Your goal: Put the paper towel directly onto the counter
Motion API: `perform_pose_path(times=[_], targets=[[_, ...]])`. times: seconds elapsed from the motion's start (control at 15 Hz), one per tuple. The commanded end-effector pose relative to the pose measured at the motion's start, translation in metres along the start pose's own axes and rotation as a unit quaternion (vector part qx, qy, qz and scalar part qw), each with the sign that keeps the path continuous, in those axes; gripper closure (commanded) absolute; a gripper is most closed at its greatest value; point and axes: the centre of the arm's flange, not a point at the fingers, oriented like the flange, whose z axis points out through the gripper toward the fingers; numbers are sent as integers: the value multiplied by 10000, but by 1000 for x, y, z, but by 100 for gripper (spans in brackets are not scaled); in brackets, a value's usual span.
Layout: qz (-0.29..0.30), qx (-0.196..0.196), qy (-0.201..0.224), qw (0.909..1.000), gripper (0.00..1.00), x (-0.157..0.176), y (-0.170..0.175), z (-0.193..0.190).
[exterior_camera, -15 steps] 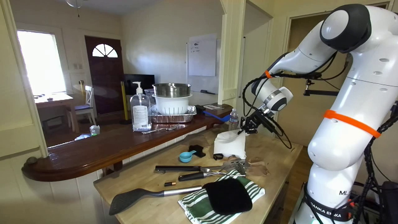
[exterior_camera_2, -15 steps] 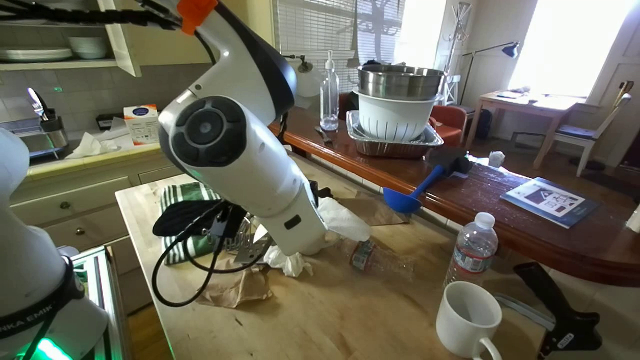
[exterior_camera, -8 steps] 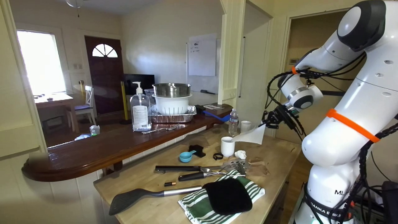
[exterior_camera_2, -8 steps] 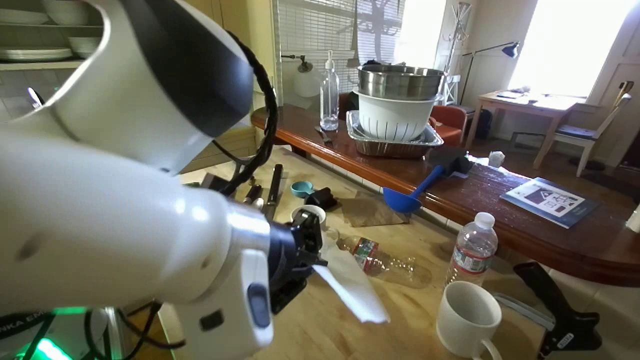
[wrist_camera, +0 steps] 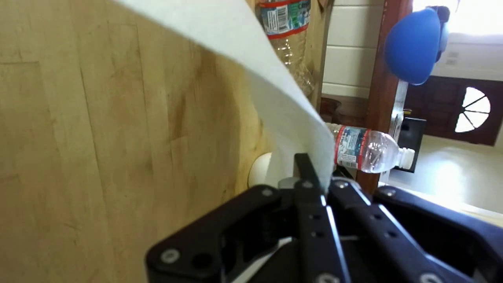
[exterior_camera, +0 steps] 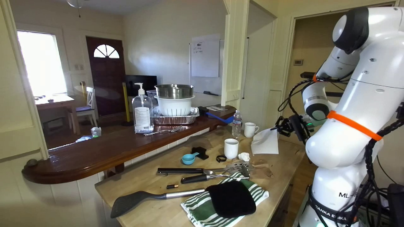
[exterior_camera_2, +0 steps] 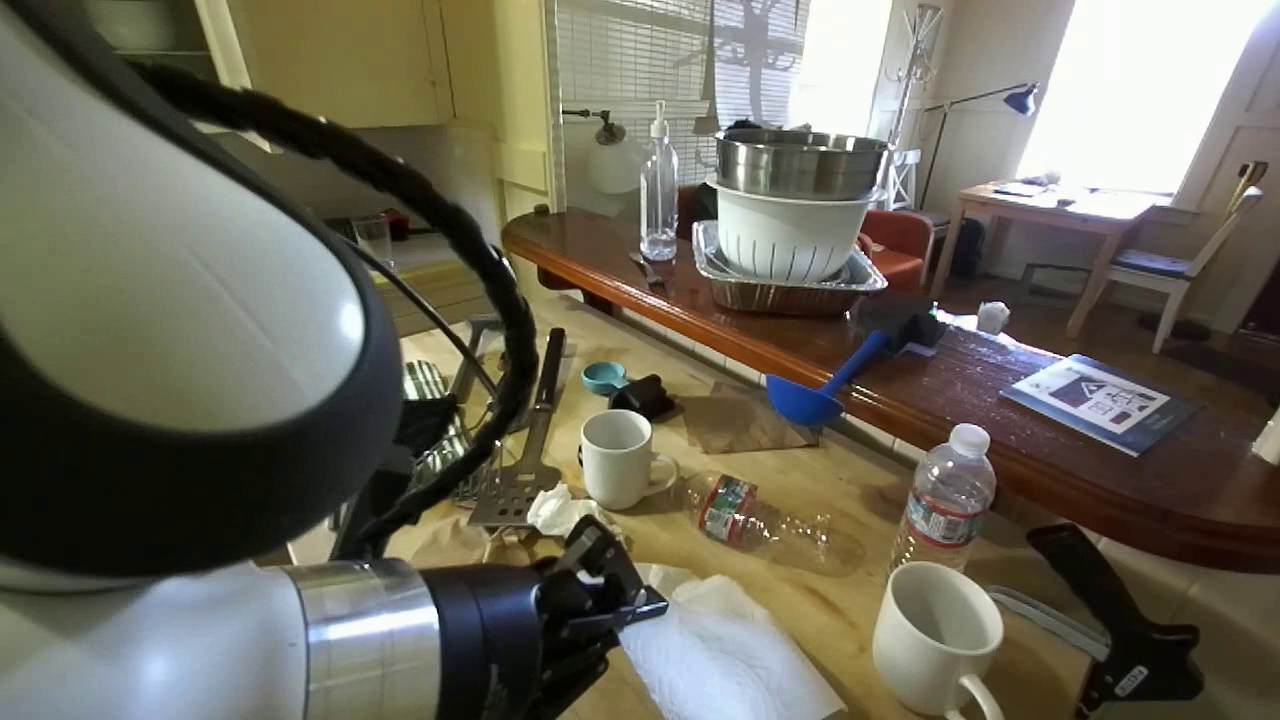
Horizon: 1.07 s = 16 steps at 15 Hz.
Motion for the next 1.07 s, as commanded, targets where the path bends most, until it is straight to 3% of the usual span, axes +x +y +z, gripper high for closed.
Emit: perform_pose_path(times=[0.0, 0.2, 0.33, 0.4, 0.47, 0.67, 1.0], targets=[[94, 27, -144, 9998, 100, 14, 34, 55], [237, 10, -374, 9990, 100, 22, 44, 77], [357, -346, -661, 9966, 100, 25, 52, 88], [393, -520, -780, 9948, 74, 26, 54, 92], [350, -754, -867, 9928, 73, 26, 56, 96], [131, -1417, -1200, 9825, 53, 26, 33, 85], [-308, -2763, -1592, 9473, 15, 11, -38, 46]])
